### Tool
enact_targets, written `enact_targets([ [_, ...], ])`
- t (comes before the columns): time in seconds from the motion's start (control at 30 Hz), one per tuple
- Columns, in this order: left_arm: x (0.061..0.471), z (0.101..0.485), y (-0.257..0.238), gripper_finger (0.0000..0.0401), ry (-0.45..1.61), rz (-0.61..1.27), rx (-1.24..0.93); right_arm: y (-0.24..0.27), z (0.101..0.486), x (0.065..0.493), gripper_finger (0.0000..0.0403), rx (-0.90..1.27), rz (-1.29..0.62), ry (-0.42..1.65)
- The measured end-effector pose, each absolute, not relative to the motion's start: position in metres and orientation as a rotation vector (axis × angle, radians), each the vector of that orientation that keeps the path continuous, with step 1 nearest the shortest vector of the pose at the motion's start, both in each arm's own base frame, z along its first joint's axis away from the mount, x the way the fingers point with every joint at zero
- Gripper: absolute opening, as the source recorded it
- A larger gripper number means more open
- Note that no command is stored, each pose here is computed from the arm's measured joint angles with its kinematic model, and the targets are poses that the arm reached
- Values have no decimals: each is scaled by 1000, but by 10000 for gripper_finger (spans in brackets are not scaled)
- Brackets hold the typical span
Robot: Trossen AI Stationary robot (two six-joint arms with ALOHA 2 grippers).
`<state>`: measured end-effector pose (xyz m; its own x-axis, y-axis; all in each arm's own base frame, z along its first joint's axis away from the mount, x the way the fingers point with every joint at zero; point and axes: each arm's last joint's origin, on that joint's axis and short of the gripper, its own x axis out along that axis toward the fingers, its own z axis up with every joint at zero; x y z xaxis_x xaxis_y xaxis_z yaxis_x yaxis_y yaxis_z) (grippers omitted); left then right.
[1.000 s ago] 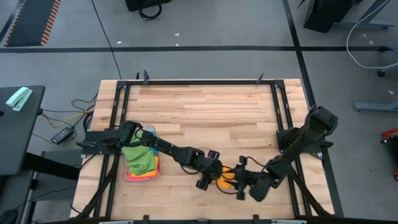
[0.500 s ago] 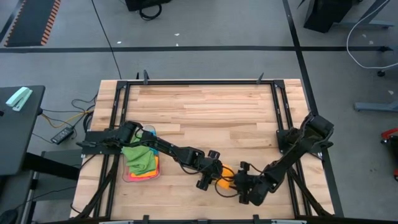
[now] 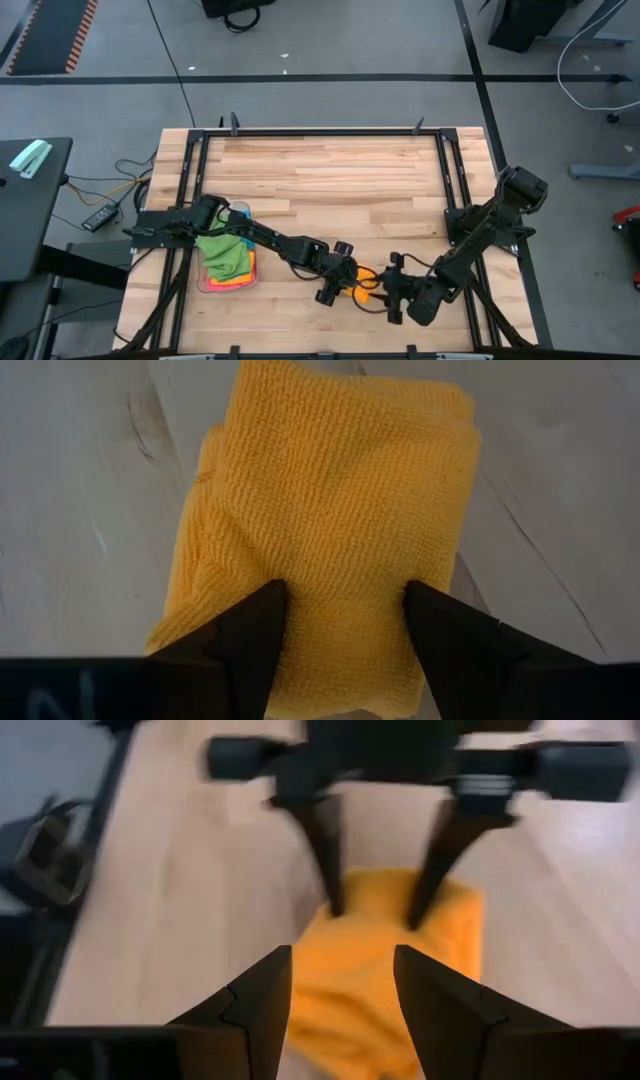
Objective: Fold microfiber towels
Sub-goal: Put the yellow microfiber cloth into the transparent bin
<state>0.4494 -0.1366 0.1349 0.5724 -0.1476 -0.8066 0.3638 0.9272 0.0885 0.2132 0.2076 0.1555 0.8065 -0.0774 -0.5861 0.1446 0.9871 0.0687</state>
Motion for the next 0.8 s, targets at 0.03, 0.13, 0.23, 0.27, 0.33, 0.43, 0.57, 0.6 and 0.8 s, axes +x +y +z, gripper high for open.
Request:
enact_targets([
  [0.03,449,135,-137,220,915,-304,257,205,155,215,185,124,-143,616],
  [0.13,449,135,-137,216,915,-303,253,195,153,224,185,204,-212,620],
  [0.23,449,135,-138,214,920,-297,235,183,150,232,187,289,-250,670],
  [0.27,448,135,-139,214,922,-298,231,179,150,235,189,304,-246,690],
  [0.33,447,134,-141,216,931,-306,229,174,149,240,196,326,-232,720],
  [0.43,445,134,-145,217,935,-316,231,164,149,247,213,340,-229,753],
  [0.57,444,134,-148,213,940,-314,225,150,148,257,244,406,-218,806],
  [0.6,444,134,-148,212,941,-314,218,148,147,258,252,418,-216,815],
  [0.8,444,134,-148,216,943,-317,212,141,129,266,284,480,-208,919],
])
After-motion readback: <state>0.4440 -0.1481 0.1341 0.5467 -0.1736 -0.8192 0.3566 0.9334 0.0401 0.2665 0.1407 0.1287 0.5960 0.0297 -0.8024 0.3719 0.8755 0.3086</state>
